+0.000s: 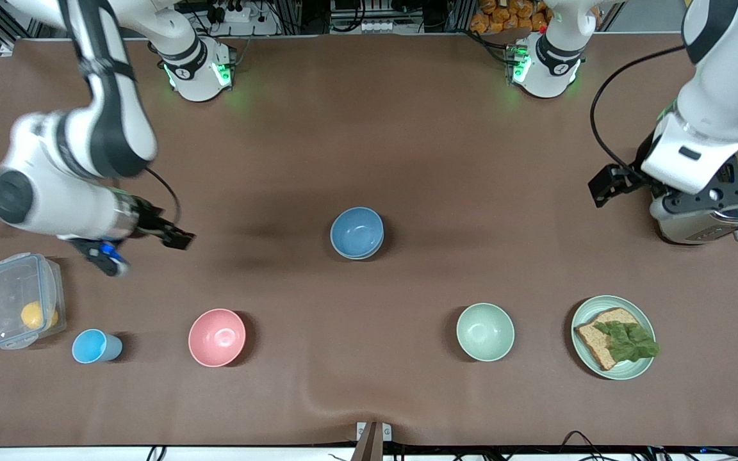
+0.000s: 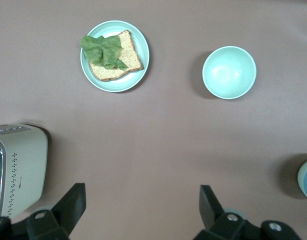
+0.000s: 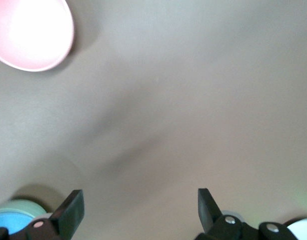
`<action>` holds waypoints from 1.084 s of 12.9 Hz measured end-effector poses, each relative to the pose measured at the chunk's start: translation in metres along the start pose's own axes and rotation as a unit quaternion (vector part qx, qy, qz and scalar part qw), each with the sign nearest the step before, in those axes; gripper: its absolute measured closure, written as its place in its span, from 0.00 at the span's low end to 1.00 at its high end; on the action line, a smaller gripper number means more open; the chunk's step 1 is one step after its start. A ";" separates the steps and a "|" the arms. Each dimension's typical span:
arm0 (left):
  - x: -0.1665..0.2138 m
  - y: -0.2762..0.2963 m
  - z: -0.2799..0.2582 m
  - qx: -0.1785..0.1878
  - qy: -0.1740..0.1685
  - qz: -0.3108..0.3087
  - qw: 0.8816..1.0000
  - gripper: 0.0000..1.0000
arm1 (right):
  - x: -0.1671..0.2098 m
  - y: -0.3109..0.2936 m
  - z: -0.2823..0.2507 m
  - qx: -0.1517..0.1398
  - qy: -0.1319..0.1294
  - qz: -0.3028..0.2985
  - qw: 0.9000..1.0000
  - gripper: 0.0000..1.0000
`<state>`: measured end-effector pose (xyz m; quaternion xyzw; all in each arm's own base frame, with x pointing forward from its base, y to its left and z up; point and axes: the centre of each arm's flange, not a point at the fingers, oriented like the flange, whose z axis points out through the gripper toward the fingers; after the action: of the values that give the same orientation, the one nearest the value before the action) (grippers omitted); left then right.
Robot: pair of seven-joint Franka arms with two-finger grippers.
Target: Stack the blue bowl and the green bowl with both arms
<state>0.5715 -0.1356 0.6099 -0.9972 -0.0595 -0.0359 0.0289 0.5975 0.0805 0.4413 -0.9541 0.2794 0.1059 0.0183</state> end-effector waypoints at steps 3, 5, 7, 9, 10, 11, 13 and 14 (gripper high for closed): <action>-0.006 -0.014 -0.011 -0.013 -0.011 -0.008 1.000 0.00 | -0.003 0.038 -0.080 0.014 0.031 -0.066 0.997 0.00; -0.005 -0.026 -0.011 -0.015 -0.018 0.000 1.000 0.00 | 0.003 0.058 -0.116 0.023 0.050 -0.099 0.994 0.00; -0.010 -0.029 -0.012 -0.011 -0.031 0.010 0.999 0.00 | 0.012 0.075 -0.128 0.027 0.051 -0.124 0.991 0.00; -0.016 -0.030 -0.017 -0.008 -0.037 0.027 0.999 0.00 | 0.018 0.084 -0.131 0.021 0.046 -0.139 0.989 0.00; -0.018 -0.031 -0.019 -0.008 -0.038 0.032 0.999 0.00 | 0.017 0.086 -0.137 0.009 0.055 -0.148 0.987 0.00; -0.019 -0.033 -0.020 -0.007 -0.038 0.036 0.999 0.00 | 0.010 0.086 -0.147 -0.008 0.070 -0.160 0.985 0.00; -0.019 -0.037 -0.020 -0.008 -0.041 0.061 0.997 0.00 | -0.015 0.082 -0.170 -0.025 0.093 -0.185 0.978 0.00; -0.019 -0.039 -0.020 -0.008 -0.041 0.070 0.997 0.00 | -0.026 0.084 -0.180 -0.028 0.097 -0.201 0.974 0.00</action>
<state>0.5470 -0.0999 0.6304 -0.9997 0.0098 0.0067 0.0211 0.5652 0.0064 0.6248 -0.9966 0.0791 0.0150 -0.0148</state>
